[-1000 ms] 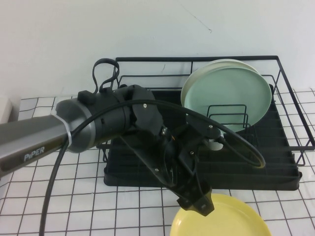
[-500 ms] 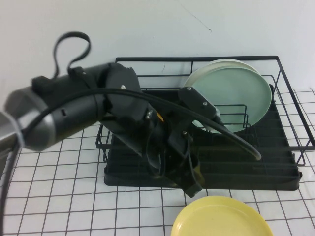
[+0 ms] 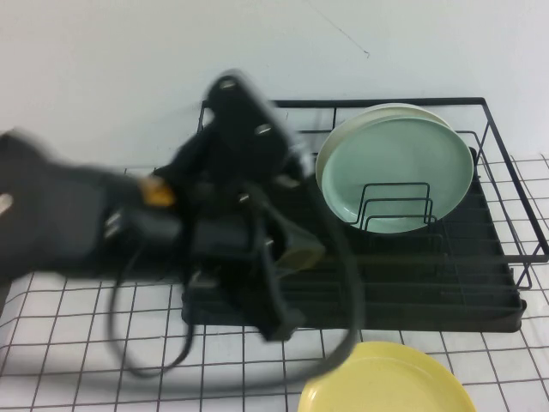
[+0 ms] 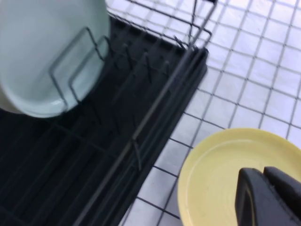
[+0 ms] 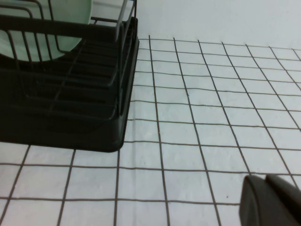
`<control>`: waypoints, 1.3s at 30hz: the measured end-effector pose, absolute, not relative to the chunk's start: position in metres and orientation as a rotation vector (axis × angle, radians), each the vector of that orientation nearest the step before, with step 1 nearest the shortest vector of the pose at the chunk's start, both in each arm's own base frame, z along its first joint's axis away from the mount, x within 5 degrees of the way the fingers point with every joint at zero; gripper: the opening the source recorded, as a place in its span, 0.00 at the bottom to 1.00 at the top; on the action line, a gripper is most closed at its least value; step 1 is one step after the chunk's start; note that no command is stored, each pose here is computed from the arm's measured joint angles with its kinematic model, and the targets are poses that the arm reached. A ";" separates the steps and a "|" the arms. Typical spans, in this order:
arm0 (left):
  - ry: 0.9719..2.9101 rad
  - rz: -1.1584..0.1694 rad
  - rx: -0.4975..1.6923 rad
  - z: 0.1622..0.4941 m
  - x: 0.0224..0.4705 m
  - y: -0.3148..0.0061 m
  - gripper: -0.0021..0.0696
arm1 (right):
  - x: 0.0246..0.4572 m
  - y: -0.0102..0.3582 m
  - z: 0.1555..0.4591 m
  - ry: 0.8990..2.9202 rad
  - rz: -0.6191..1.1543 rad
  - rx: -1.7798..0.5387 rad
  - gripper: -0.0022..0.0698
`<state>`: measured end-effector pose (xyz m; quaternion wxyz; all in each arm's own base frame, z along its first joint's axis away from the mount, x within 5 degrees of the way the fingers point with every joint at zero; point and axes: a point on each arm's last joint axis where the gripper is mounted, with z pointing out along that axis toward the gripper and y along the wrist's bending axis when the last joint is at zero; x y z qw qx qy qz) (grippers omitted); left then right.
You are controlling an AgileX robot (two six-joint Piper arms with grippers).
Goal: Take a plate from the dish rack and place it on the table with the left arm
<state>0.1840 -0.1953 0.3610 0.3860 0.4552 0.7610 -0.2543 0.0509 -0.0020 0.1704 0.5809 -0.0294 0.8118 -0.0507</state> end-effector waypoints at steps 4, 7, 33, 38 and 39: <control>1.857 -0.616 1.048 0.354 0.155 -0.164 0.03 | 0.051 -0.002 0.170 1.897 -0.118 -0.069 0.03; 1.809 -0.586 0.968 0.340 0.136 -0.142 0.03 | 0.051 -0.002 0.170 1.897 -0.118 -0.069 0.03; 1.659 -0.447 0.685 0.230 0.076 -0.064 0.03 | 0.051 -0.002 0.170 1.897 -0.118 -0.069 0.03; 1.554 -0.378 0.624 0.215 0.066 -0.048 0.03 | 0.051 -0.002 0.170 1.897 -0.118 -0.069 0.03; 1.552 -0.363 0.598 0.215 0.066 -0.045 0.03 | 0.051 -0.002 0.170 1.897 -0.118 -0.069 0.03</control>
